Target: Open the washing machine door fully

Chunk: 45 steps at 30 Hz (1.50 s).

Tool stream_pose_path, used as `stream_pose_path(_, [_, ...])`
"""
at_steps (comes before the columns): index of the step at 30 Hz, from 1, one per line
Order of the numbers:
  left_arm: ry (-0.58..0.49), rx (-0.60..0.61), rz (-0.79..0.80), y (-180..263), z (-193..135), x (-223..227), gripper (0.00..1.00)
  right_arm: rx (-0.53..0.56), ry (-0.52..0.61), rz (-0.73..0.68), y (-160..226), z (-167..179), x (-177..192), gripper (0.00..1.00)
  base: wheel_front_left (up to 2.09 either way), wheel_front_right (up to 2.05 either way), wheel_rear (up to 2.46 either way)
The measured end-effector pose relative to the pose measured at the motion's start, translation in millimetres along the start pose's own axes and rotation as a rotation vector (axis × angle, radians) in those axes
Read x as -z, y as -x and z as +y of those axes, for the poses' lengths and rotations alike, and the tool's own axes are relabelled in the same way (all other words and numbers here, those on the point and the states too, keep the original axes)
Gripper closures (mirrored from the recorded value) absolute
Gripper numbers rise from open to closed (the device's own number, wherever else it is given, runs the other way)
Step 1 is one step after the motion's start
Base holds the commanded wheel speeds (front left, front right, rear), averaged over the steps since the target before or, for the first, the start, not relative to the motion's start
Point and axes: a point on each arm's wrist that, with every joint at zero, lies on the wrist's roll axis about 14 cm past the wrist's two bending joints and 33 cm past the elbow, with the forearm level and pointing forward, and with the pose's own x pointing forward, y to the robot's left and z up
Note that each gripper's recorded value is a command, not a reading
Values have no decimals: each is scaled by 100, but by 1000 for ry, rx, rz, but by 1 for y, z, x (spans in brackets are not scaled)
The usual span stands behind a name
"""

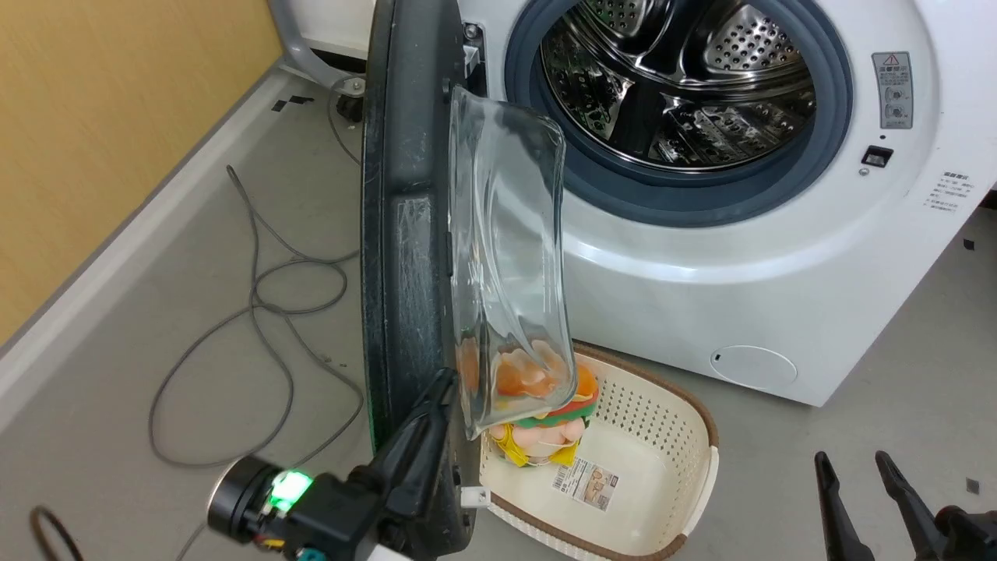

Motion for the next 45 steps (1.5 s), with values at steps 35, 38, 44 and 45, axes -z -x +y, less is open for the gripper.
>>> stream_pose_path(35, [-52,-567,40,15,197,35,100,16,-16,42,-11,-8,13,0,0,0,0])
stream_pose_path(38, [-62,-613,36,14,219,37,100,27,-13,45,-11,-11,13,0,0,0,0])
stream_pose_path(44, [-57,-691,64,17,256,49,100,43,-15,43,-11,-17,12,0,0,0,0])
stream_pose_path(45, [-58,-697,74,17,261,52,100,45,-15,42,-10,-17,12,0,0,0,0])
